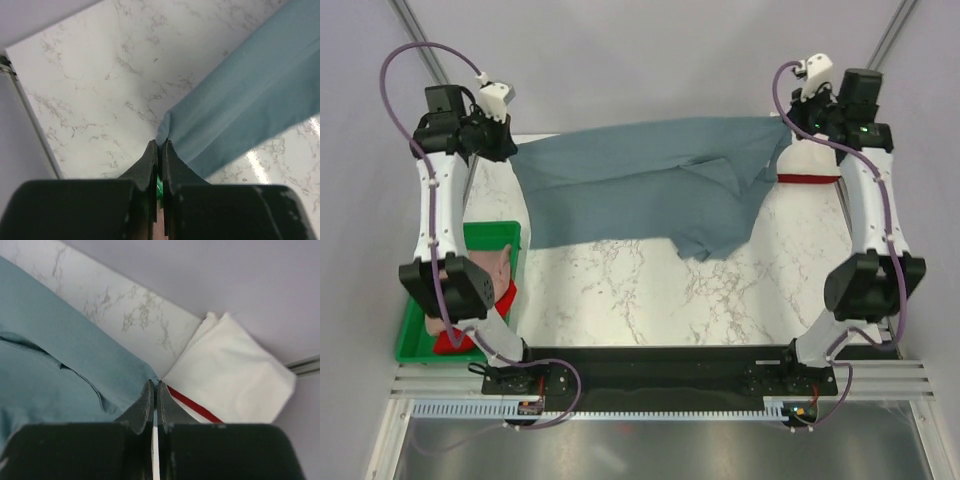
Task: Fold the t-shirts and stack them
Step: Fold the tshirt
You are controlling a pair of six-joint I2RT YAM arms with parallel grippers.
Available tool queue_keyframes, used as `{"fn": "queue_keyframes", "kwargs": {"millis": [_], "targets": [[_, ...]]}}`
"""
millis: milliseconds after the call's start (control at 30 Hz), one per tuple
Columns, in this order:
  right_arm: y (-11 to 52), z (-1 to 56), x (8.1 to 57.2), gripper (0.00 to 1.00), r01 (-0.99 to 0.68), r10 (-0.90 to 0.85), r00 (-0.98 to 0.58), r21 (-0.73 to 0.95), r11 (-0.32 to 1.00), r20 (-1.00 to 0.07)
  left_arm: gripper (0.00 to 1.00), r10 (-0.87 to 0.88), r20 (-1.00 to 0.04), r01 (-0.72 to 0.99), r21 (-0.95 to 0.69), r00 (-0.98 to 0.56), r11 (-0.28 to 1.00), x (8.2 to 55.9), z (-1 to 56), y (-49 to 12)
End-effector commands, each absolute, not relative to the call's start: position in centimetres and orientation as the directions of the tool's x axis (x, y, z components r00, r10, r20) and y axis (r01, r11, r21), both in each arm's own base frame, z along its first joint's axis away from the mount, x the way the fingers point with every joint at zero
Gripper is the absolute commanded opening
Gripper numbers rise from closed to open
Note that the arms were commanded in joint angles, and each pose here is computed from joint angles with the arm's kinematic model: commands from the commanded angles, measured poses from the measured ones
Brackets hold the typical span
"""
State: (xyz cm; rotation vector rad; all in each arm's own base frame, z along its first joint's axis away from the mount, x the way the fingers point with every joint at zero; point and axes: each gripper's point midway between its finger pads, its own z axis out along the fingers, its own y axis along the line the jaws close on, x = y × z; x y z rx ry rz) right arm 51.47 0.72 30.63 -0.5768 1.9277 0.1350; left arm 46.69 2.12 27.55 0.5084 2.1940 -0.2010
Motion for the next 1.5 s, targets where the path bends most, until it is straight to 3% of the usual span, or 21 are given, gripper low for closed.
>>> {"fn": "queue_keyframes", "kwargs": {"millis": [0,267,567,767,967,1100,1333,1467], "targets": [[-1.0,36.0,47.8,0.00,-0.383,-0.329,-0.222,-0.228,0.895,-0.918,0.02,0.324,-0.843,0.427,0.126,-0.430,0.896,43.5,31.9,2.2],[-1.6,45.6,36.8,0.00,-0.250,-0.405,-0.020,-0.387,0.887,-0.914,0.02,0.360,-0.894,0.367,0.251,-0.268,0.896,35.7,37.4,1.2],[-0.2,52.2,23.2,0.00,-0.089,-0.485,0.163,-0.503,0.860,-0.859,0.02,0.424,-0.904,0.193,0.406,-0.063,0.893,26.9,44.8,1.2],[0.3,56.4,17.6,0.00,0.004,-0.508,0.257,-0.525,0.851,-0.822,0.02,0.457,-0.888,0.093,0.460,0.058,0.883,22.3,49.0,0.9],[-0.2,57.5,19.4,0.00,0.011,-0.518,0.249,-0.533,0.846,-0.818,0.02,0.474,-0.879,0.065,0.476,0.045,0.877,23.2,49.8,1.7],[-0.2,54.4,23.5,0.00,-0.081,-0.521,0.190,-0.542,0.836,-0.832,0.02,0.473,-0.880,0.184,0.461,-0.028,0.868,27.0,46.2,1.3],[0.5,40.5,31.7,0.00,-0.347,-0.469,-0.019,-0.435,0.831,-0.883,0.06,0.409,-0.876,0.543,0.219,-0.257,0.811,33.3,31.8,-2.2],[0.1,32.1,34.9,0.00,-0.408,-0.430,-0.159,-0.338,0.848,-0.889,0.06,0.408,-0.813,0.593,0.099,-0.414,0.799,36.1,23.0,-2.5]]}}
